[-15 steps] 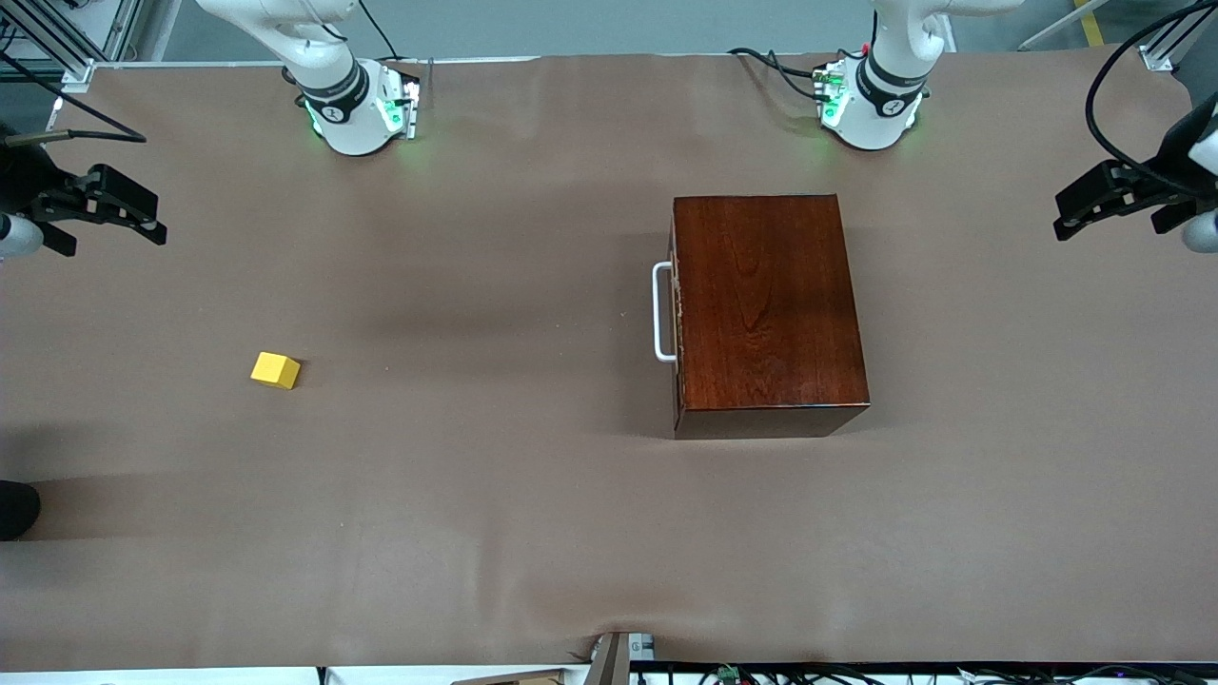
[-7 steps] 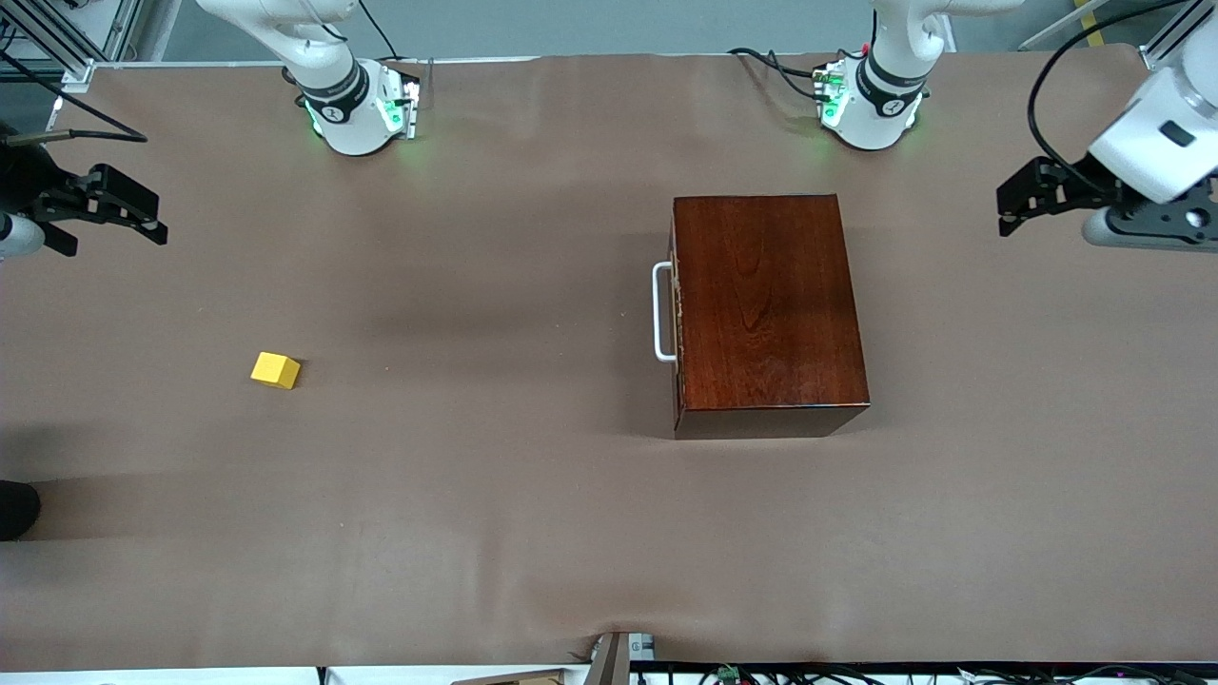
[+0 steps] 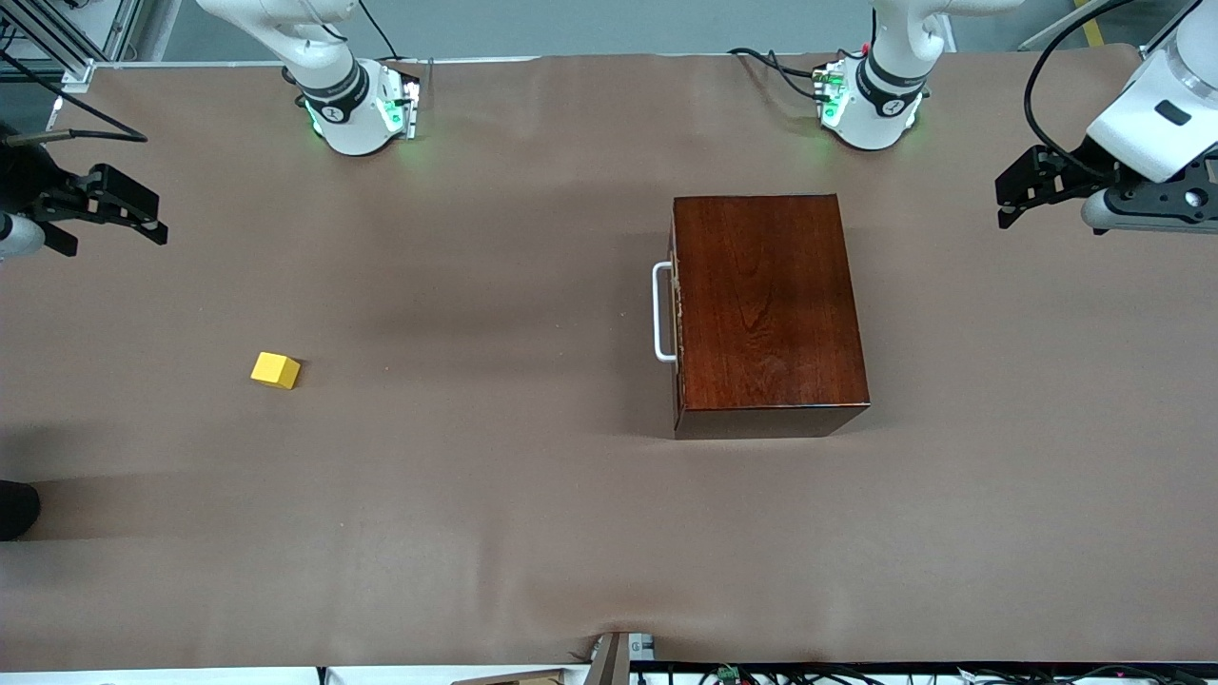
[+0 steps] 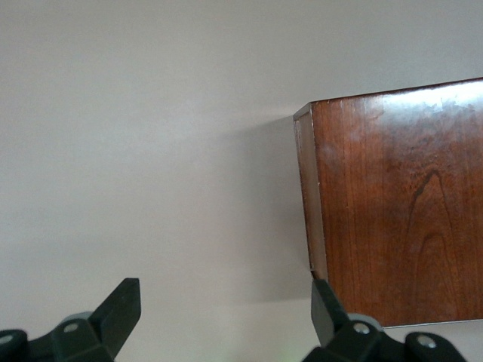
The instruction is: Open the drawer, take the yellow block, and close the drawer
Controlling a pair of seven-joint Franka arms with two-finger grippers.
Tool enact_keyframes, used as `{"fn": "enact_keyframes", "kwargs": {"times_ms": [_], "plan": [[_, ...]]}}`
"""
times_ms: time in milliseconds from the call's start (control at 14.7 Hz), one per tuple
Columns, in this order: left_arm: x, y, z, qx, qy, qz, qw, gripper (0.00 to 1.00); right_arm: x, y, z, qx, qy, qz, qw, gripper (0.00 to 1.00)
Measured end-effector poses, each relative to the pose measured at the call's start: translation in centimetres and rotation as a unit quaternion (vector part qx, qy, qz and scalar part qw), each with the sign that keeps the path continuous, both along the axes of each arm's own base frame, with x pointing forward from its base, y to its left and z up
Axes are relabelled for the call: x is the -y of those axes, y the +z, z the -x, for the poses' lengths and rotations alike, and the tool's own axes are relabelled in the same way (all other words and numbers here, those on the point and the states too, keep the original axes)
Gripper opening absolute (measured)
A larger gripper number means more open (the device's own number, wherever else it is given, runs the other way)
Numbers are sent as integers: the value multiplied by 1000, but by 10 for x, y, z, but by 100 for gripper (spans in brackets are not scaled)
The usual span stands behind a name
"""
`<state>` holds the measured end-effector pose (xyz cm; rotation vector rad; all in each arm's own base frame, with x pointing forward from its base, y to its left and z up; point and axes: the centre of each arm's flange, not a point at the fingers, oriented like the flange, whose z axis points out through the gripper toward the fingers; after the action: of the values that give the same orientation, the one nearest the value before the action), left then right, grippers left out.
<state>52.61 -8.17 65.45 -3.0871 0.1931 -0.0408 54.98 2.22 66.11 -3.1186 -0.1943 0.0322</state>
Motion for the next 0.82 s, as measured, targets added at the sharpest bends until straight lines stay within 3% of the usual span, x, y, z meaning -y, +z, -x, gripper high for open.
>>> {"fn": "enact_keyframes", "kwargs": {"times_ms": [817], "plan": [[-3, 1, 0, 1, 2, 0, 1000, 100, 1, -1, 0, -2, 0, 0, 1000, 100]]}}
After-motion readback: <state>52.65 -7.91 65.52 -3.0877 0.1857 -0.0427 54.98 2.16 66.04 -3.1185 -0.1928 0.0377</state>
